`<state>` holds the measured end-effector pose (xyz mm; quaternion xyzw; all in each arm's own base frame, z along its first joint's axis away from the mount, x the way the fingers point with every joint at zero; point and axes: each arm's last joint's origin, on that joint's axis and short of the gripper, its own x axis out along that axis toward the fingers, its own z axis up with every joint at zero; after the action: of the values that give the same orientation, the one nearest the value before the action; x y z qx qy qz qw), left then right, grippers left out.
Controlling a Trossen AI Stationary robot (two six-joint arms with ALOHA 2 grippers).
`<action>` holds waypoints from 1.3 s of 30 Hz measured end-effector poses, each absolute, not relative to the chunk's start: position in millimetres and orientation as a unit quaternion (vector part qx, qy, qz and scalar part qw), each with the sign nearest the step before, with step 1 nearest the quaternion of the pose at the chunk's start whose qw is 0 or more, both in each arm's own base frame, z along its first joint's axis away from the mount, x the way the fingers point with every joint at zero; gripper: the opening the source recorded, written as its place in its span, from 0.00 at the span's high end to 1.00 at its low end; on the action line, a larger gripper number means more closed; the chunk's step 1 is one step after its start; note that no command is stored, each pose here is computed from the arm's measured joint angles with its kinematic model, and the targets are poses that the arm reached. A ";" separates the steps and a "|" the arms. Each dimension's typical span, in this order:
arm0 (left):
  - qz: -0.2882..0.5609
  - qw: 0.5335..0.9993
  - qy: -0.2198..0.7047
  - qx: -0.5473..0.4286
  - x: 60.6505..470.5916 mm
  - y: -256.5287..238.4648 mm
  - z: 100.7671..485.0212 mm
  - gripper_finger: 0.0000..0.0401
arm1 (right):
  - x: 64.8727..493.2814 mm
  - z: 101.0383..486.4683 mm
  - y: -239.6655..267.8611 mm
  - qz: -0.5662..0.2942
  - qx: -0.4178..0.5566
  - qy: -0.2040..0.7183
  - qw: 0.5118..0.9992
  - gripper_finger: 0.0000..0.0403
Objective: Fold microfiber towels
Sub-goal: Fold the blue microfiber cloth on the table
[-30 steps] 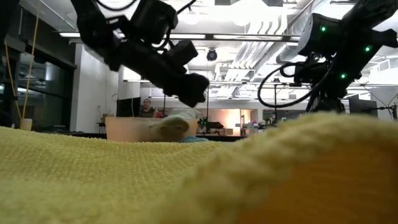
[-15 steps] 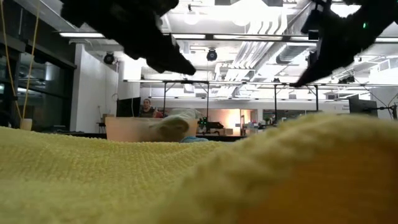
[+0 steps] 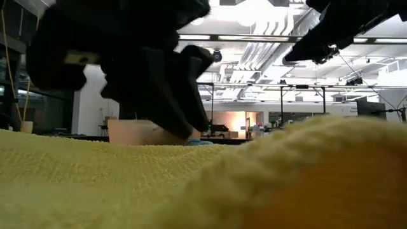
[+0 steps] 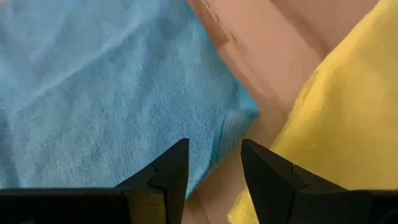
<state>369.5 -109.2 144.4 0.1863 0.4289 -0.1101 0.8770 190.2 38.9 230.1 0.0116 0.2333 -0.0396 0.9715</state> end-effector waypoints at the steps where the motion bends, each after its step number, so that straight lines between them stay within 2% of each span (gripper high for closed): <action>1: -0.113 0.872 0.436 0.192 371.6 -109.8 143.6 0.66 | 190.3 228.9 39.0 -0.040 0.010 0.238 0.970 0.48; 11: -0.137 0.862 0.449 0.189 377.0 -96.6 147.2 0.66 | 198.6 218.6 41.0 -0.041 0.002 0.261 0.964 0.48; 24: -0.185 0.854 0.477 0.094 378.2 -73.2 143.0 0.66 | 200.5 217.5 41.6 -0.040 0.004 0.261 0.965 0.48; 39: -0.171 0.857 0.475 0.107 380.0 -72.8 140.3 0.66 | 201.0 218.4 41.7 -0.039 0.006 0.256 0.966 0.48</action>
<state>380.0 -72.8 140.3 0.1067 0.4746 -0.1712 0.8567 201.0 41.7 218.4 0.0055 0.2558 -0.0394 0.9659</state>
